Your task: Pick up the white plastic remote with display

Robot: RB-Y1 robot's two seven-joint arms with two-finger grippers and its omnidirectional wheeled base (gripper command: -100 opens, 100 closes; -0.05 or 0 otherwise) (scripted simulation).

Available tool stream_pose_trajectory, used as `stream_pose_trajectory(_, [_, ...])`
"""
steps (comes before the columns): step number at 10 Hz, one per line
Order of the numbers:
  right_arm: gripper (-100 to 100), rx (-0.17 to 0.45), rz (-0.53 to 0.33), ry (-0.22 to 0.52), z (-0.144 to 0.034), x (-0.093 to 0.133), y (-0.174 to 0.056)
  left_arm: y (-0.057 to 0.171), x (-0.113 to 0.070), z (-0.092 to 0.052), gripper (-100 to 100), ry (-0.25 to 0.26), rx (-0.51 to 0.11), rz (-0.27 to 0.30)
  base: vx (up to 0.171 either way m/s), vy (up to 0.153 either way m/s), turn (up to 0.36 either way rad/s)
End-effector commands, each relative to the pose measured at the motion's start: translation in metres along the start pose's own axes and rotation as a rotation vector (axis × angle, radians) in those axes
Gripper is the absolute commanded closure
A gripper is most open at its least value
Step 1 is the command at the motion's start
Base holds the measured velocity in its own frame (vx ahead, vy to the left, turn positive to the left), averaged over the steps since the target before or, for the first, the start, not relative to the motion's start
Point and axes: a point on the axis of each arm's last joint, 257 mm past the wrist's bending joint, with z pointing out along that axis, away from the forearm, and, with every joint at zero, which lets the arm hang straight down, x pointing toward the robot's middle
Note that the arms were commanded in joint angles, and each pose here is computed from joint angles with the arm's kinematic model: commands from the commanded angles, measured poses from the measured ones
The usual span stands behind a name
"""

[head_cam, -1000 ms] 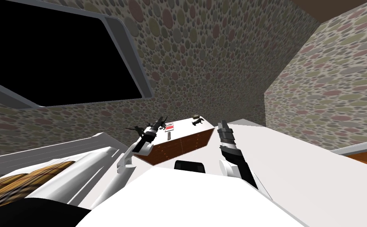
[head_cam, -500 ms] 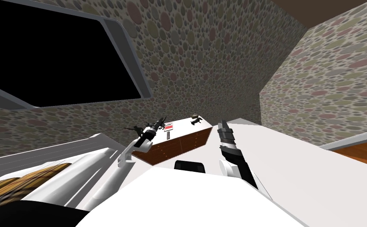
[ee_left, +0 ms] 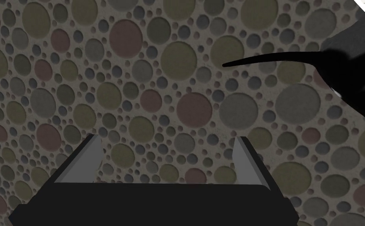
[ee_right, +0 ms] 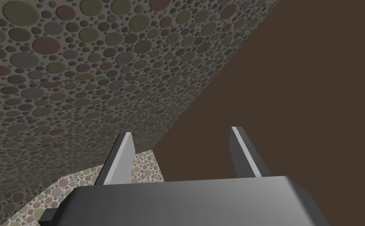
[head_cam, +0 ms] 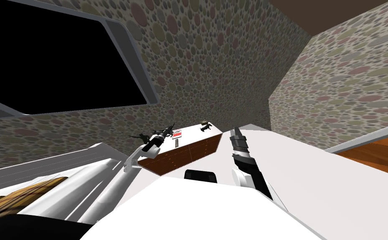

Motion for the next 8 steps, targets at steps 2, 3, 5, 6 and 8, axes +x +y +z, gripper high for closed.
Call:
stream_pose_trajectory(2, [0, 0.0, 0.0, 0.0, 0.0, 0.0, 0.0, 0.024, 0.002, 0.004, -100, 0.037, -0.073, 0.026, -0.016, -0.011, -0.074])
stream_pose_trajectory(3, [0, 0.0, 0.0, 0.0, 0.0, 0.0, 0.0, 0.037, 0.002, 0.005, -100, 0.059, -0.109, 0.045, -0.01, -0.007, -0.105])
stream_pose_trajectory(5, [0, 0.0, 0.0, 0.0, 0.0, 0.0, 0.0, 0.059, 0.004, 0.005, -100, 0.094, -0.173, 0.061, -0.005, -0.004, -0.089])
stream_pose_trajectory(6, [0, 0.0, 0.0, 0.0, 0.0, 0.0, 0.0, 0.063, 0.006, 0.004, -100, 0.101, -0.189, 0.061, -0.001, -0.001, -0.072])
stream_pose_trajectory(8, [0, 0.0, 0.0, 0.0, 0.0, 0.0, 0.0, 0.083, 0.009, 0.001, -100, 0.135, -0.249, 0.073, 0.003, 0.002, -0.108])
